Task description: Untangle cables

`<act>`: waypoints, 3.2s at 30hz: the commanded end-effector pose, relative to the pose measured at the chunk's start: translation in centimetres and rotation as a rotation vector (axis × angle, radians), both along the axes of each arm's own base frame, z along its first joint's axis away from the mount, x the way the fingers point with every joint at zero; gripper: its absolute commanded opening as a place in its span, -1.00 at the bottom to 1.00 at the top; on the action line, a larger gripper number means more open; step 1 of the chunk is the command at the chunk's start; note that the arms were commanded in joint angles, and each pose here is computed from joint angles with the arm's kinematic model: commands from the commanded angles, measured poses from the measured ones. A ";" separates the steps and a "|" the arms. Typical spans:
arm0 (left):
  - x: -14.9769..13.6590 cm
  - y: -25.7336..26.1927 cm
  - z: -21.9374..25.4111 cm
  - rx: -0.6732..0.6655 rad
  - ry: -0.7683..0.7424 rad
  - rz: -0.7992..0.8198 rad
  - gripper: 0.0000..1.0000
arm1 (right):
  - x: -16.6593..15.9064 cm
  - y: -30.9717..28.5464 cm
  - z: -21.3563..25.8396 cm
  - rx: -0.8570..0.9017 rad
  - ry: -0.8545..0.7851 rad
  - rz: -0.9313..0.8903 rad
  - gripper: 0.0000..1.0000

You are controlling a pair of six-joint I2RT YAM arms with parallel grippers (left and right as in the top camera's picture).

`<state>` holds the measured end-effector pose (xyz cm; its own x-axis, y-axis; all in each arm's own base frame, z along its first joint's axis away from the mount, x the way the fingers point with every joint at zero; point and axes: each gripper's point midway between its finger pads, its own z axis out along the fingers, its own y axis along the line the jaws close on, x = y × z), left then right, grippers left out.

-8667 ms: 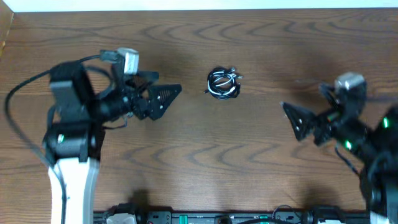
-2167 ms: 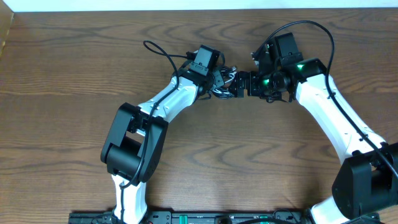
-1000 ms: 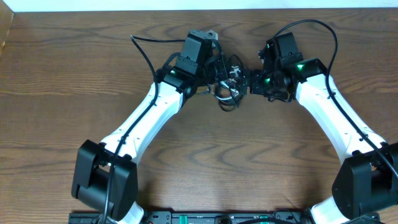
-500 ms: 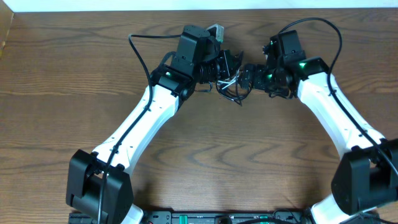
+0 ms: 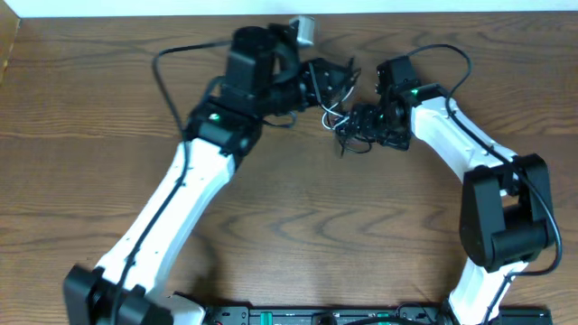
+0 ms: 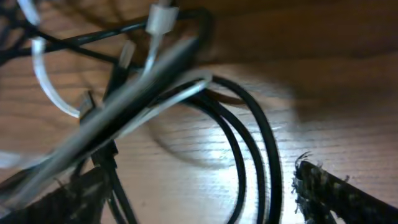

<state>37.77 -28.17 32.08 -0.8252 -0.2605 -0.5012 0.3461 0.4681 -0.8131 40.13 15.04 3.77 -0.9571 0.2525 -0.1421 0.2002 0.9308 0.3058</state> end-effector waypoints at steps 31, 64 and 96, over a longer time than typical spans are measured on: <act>0.4 20.0 -12.8 0.545 0.469 0.617 -0.85 | -0.9 2.5 20.9 0.331 -0.471 0.169 -0.97; -1.3 21.1 -22.0 0.739 0.756 0.569 0.15 | -2.3 0.0 14.1 0.089 -0.244 0.023 0.82; -1.3 21.1 -22.1 0.738 0.756 0.569 0.02 | 0.6 5.4 21.8 0.383 -0.409 0.242 -0.97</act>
